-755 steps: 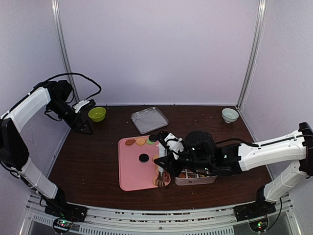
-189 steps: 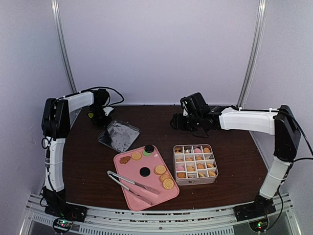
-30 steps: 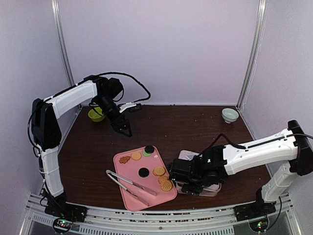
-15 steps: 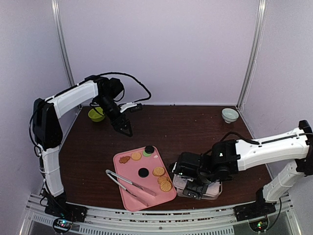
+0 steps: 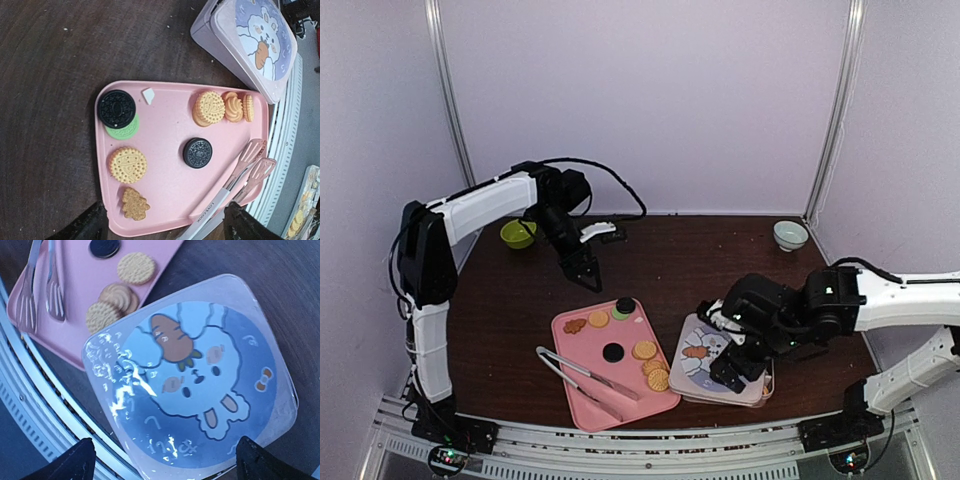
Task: Pack the cookies
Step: Place the box lid on the packing box, then adjust the box lid on the packing box.
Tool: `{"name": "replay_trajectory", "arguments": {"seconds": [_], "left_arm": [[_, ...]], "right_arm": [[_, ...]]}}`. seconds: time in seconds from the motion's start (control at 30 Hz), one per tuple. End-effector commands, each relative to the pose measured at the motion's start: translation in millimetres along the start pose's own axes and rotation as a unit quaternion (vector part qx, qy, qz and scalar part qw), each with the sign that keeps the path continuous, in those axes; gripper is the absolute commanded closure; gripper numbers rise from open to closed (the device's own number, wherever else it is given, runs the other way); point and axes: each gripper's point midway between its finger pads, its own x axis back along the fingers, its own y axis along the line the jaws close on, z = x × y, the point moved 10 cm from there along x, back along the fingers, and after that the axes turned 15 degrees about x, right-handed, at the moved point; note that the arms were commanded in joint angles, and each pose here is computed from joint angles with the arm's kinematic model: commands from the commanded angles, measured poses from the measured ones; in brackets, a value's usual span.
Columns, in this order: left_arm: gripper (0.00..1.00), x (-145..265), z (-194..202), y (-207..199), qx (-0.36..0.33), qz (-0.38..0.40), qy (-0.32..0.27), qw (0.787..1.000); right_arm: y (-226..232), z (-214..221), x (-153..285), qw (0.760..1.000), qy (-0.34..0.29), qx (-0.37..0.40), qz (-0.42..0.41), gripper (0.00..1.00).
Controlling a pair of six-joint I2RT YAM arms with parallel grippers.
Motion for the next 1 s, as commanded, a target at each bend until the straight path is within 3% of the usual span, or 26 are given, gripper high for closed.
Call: {"name": "replay_trajectory", "arguments": {"seconds": [0.0, 0.13, 0.33, 0.57, 0.97], "left_arm": [[0.19, -23, -5, -19, -0.044, 0.013, 0.031, 0.998], [0.21, -48, -10, -36, -0.078, 0.011, 0.063, 0.995], [0.22, -69, -23, -54, -0.108, 0.013, 0.076, 0.991], [0.24, -90, -42, -71, -0.138, 0.016, 0.078, 0.987], [0.26, -117, -51, -79, -0.158, 0.009, 0.082, 0.984]], "right_arm": [[-37, 18, -1, 0.983, -0.022, -0.184, -0.006, 0.04], [-63, 43, -11, 0.954, 0.007, -0.299, 0.02, 0.09], [-69, 75, -24, 0.928, 0.038, -0.37, 0.024, 0.1], [-62, 95, -44, 0.91, 0.021, -0.413, -0.031, 0.05], [-71, 98, -54, 0.879, -0.046, -0.465, -0.094, 0.08]]}}
